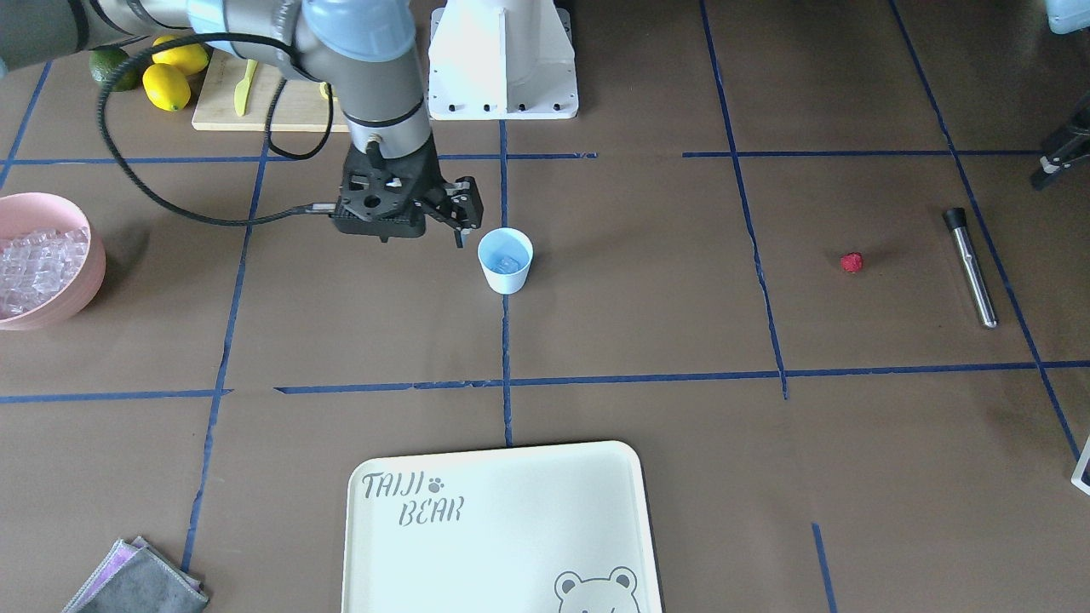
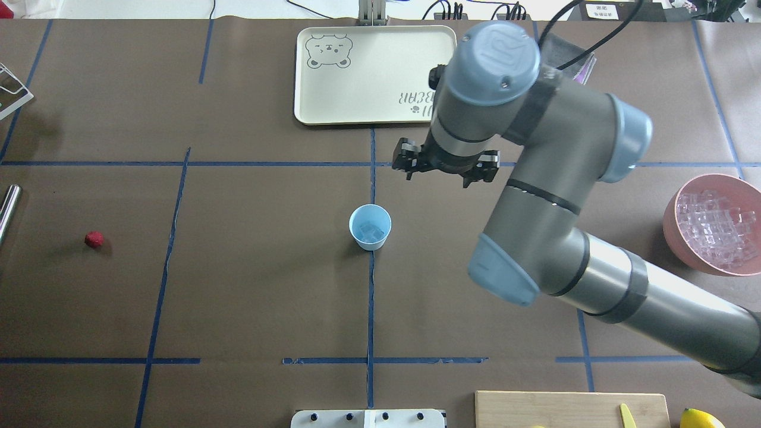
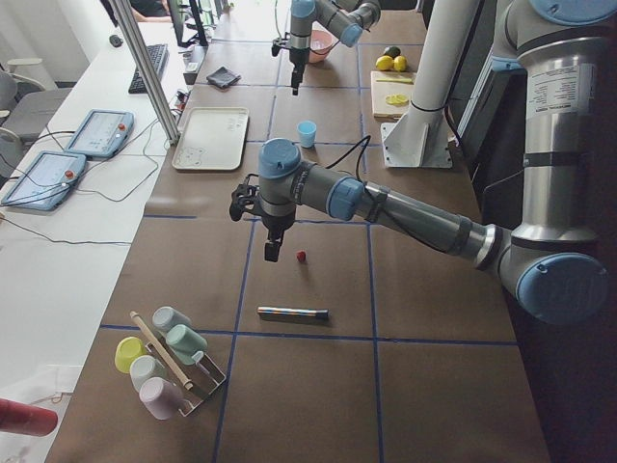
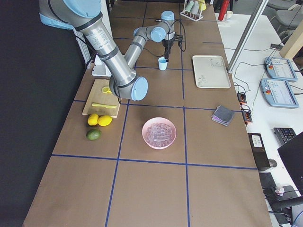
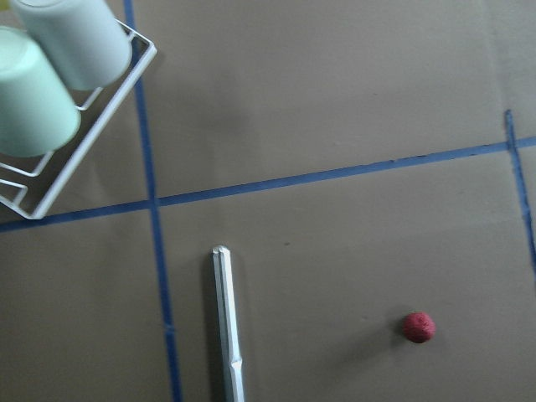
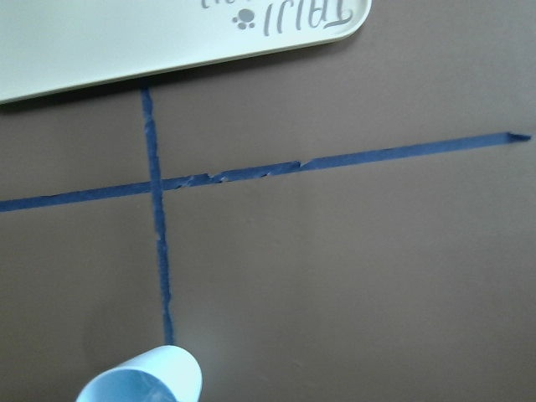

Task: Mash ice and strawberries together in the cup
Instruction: 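Raise the right gripper toward the bowl while the left gripper reaches for the strawberry, then lower the left gripper onto the red strawberry and grasp it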

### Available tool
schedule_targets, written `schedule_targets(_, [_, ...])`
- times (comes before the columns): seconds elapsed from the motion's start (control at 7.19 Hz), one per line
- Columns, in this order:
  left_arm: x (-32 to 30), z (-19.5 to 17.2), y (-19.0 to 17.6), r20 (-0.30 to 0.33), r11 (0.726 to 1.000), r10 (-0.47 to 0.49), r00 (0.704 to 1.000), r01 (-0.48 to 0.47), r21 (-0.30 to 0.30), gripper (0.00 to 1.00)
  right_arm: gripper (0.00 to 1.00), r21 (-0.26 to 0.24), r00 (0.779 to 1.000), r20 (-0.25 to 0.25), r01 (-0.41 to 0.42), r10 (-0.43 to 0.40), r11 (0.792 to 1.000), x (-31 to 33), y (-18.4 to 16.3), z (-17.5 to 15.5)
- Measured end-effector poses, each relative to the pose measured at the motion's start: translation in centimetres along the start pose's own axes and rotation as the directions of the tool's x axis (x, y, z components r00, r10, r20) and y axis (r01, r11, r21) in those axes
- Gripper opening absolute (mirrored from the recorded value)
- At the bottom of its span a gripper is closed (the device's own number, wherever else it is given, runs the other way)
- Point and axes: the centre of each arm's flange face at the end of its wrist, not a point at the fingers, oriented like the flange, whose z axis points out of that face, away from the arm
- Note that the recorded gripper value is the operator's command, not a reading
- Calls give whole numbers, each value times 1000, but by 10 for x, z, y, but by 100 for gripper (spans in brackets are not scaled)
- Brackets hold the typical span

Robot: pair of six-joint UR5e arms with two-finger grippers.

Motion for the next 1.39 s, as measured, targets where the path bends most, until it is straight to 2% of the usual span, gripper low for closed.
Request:
schedule_targets(0.28, [52,39,21,-50,996,-84,995,86,31,100,99,21,1000,-10,24,-24,999,53,-21,-13])
schedule_targets(0.7, [100,111,43,13,986,-152,988,151,73,100,99,13,1000,-10,28,-27,1000,111,-63,-36])
schedule_targets(1.11, [92,192,63,9,976,-182,983,179,123,100,99,-3,987,-46,154,-154,988,235,-111,-56])
schedule_targets(1.39, [90,218,72,32,976,-179,983,174,128,99,99,-26,965,-85,246,-247,969,324,-124,-60])
